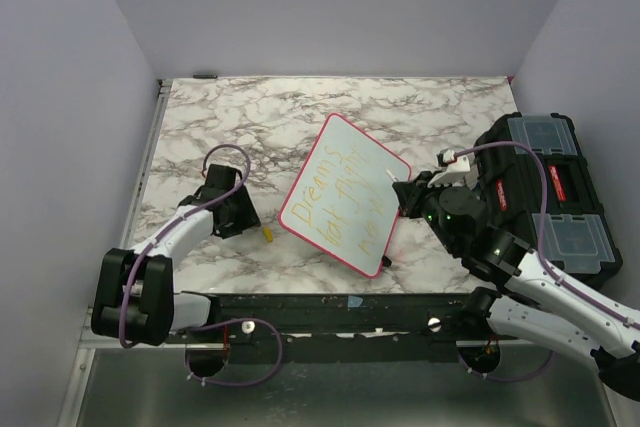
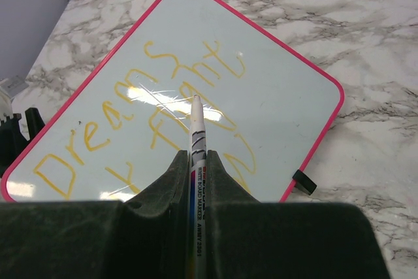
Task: Write a sentence on the whiteboard
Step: Close the whiteboard marker at the center of the board.
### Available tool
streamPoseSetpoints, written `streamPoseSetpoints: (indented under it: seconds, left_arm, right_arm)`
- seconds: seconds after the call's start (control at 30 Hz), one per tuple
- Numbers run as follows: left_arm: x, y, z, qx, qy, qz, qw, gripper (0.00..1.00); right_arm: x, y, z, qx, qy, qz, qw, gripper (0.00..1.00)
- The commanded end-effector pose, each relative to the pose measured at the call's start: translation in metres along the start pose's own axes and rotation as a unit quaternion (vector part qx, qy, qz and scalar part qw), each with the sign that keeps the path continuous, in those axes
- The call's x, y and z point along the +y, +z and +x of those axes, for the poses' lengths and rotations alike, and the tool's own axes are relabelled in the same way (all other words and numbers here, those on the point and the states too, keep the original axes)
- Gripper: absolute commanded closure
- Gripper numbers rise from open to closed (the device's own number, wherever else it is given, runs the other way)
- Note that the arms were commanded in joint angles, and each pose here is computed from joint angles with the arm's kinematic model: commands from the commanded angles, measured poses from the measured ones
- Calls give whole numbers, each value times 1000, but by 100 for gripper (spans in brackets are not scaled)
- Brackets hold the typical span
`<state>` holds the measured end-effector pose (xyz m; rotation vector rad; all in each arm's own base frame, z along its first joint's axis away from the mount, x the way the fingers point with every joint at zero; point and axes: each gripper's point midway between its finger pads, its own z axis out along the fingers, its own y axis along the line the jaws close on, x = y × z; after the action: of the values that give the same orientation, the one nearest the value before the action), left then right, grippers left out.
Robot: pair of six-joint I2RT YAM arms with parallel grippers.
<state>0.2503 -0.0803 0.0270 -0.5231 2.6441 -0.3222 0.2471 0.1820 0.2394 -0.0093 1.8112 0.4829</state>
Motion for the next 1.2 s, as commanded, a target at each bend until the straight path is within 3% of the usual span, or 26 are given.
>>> streamPoseSetpoints:
  seconds: [0.0, 0.47, 0.67, 1.17]
  left_arm:
    - [-7, -3, 13, 14, -6, 29, 999, 47]
    - [-34, -2, 21, 5, 27, 5, 1000, 49]
    - [-34, 3, 19, 8, 32, -29, 999, 60]
    - [-45, 7, 35, 35, 49, -80, 995, 70]
  right_arm:
    - [-1, -1, 5, 7, 2, -2, 1000, 99]
    - [1, -2, 3, 7, 4, -7, 1000, 99]
    - [2, -3, 5, 9, 6, -8, 1000, 99]
    - [1, -9, 4, 3, 15, -19, 1000, 99]
